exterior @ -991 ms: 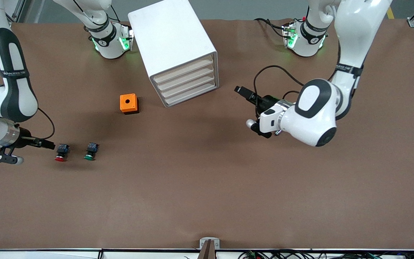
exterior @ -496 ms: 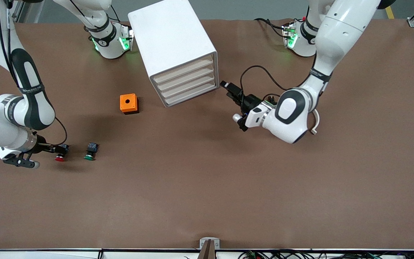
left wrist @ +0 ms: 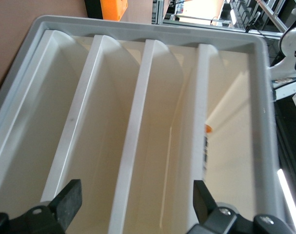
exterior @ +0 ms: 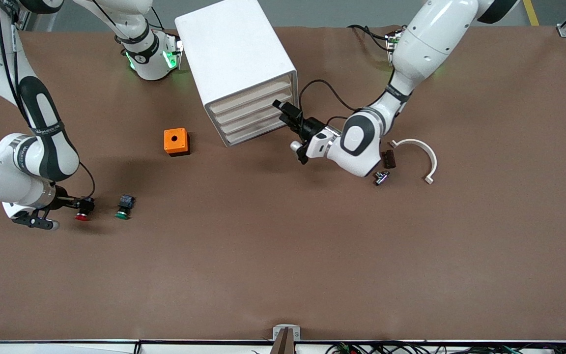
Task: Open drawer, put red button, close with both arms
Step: 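Grasp the drawer handle with the left gripper while the right gripper grasps the button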
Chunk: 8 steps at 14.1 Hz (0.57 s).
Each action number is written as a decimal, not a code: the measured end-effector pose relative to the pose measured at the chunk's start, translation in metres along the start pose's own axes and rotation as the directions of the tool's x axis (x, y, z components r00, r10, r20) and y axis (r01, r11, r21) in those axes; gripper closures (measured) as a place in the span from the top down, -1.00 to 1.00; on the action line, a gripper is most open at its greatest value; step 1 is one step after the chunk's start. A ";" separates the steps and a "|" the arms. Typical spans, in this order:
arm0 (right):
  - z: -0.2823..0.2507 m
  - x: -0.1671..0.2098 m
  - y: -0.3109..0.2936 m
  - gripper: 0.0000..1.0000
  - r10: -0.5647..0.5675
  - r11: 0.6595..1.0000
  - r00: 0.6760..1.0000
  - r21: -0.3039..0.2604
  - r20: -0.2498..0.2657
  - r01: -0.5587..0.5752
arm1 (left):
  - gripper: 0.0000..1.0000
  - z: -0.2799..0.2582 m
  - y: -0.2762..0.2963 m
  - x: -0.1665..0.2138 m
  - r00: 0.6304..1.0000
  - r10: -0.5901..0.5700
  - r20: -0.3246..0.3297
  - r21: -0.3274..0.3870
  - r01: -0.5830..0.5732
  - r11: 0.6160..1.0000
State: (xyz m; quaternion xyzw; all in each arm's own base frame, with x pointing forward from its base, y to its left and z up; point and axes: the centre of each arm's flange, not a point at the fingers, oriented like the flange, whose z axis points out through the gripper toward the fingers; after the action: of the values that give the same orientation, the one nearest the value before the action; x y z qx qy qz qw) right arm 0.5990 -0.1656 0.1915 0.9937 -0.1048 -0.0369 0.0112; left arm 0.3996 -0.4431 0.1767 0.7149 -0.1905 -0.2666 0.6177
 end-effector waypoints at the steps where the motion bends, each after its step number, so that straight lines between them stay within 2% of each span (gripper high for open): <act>1: 0.003 0.000 0.000 1.00 -0.001 1.000 1.000 0.000 0.005 0.001 | 1.00 0.011 -0.003 0.000 1.000 -0.002 -0.009 -0.003 0.002 1.000; 5: 0.008 -0.001 -0.001 0.96 -0.002 1.000 1.000 0.001 0.012 0.002 | 0.99 0.035 0.000 0.003 0.999 -0.009 -0.048 -0.011 0.008 1.000; 6: 0.008 -0.001 -0.001 0.91 -0.002 1.000 1.000 0.001 0.011 0.002 | 0.81 0.038 0.001 0.004 0.999 -0.007 -0.051 -0.006 0.007 1.000; 8: 0.008 -0.001 -0.001 0.54 -0.002 1.000 1.000 0.001 0.012 0.002 | 0.39 0.042 0.002 0.005 0.999 -0.001 -0.054 0.000 0.001 1.000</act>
State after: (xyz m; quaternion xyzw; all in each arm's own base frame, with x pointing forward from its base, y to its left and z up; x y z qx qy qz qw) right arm 0.5976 -0.1644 0.1832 0.9936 -0.1039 -0.0427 0.0102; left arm 0.3775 -0.4794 0.1740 0.7219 -0.1735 -0.2474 0.6225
